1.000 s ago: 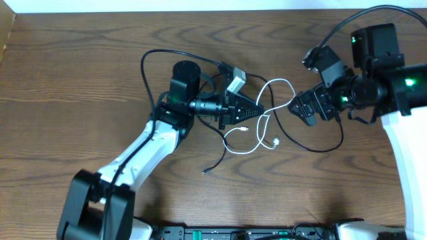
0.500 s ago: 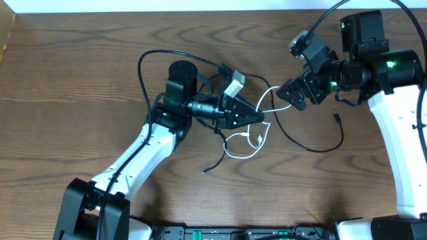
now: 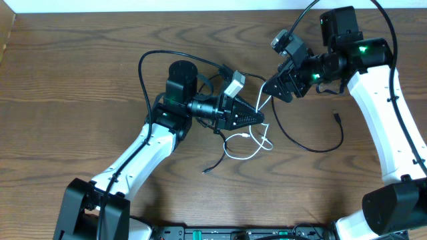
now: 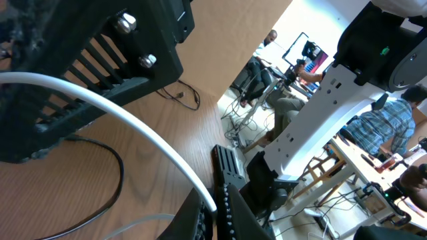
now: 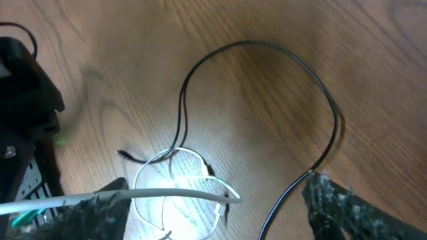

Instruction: Untangle cables

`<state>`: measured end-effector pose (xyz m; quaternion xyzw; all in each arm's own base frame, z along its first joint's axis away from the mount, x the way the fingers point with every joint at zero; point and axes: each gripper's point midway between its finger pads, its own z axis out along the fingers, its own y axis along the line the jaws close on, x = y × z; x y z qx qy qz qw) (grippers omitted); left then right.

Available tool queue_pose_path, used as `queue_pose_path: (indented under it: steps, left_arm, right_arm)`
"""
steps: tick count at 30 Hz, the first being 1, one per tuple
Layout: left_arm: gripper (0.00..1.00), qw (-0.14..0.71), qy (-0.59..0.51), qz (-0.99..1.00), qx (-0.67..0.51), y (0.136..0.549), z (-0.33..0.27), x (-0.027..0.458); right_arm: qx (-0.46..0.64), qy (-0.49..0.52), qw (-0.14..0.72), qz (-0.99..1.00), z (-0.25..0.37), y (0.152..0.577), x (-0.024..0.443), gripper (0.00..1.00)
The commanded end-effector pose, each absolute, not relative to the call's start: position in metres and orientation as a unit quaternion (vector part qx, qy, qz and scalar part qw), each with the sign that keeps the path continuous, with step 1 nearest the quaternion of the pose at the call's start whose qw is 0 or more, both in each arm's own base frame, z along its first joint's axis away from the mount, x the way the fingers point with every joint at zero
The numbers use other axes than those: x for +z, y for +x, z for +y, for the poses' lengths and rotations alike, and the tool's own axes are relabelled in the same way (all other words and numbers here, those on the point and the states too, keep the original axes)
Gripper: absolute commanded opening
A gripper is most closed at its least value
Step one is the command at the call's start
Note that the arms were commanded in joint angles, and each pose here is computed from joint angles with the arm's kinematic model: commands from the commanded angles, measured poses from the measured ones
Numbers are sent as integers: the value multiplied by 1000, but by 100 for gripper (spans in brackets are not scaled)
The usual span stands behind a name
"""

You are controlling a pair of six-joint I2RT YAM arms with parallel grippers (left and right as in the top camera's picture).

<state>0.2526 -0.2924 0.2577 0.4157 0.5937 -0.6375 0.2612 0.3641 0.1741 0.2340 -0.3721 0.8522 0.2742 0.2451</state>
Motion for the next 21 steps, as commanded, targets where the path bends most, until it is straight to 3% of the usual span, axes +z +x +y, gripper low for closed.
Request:
queue_pose_path:
  steps: [1, 7, 9, 11, 13, 14, 21]
  left_arm:
    - [7, 271, 416, 594, -633, 254, -292, 261]
    - [8, 284, 405, 606, -623, 261, -293, 259]
    - [8, 284, 405, 606, -623, 261, -293, 259]
    - [8, 283, 405, 606, -623, 261, -293, 259]
    - [8, 284, 405, 606, -623, 261, -293, 259]
    - [7, 284, 405, 606, -623, 261, -293, 259]
    - [12, 305, 371, 649, -590, 281, -294, 245]
  right_arm:
    - [290, -383, 254, 839, 180, 358, 246, 81]
    - [330, -401, 256, 815, 190, 348, 254, 73]
    - [337, -403, 257, 811, 192, 347, 256, 65]
    - [340, -404, 257, 809, 194, 346, 257, 50]
    - [340, -406, 257, 808, 195, 345, 257, 10]
    - [340, -406, 257, 808, 195, 345, 257, 1]
    - [331, -392, 269, 815, 187, 349, 264, 1]
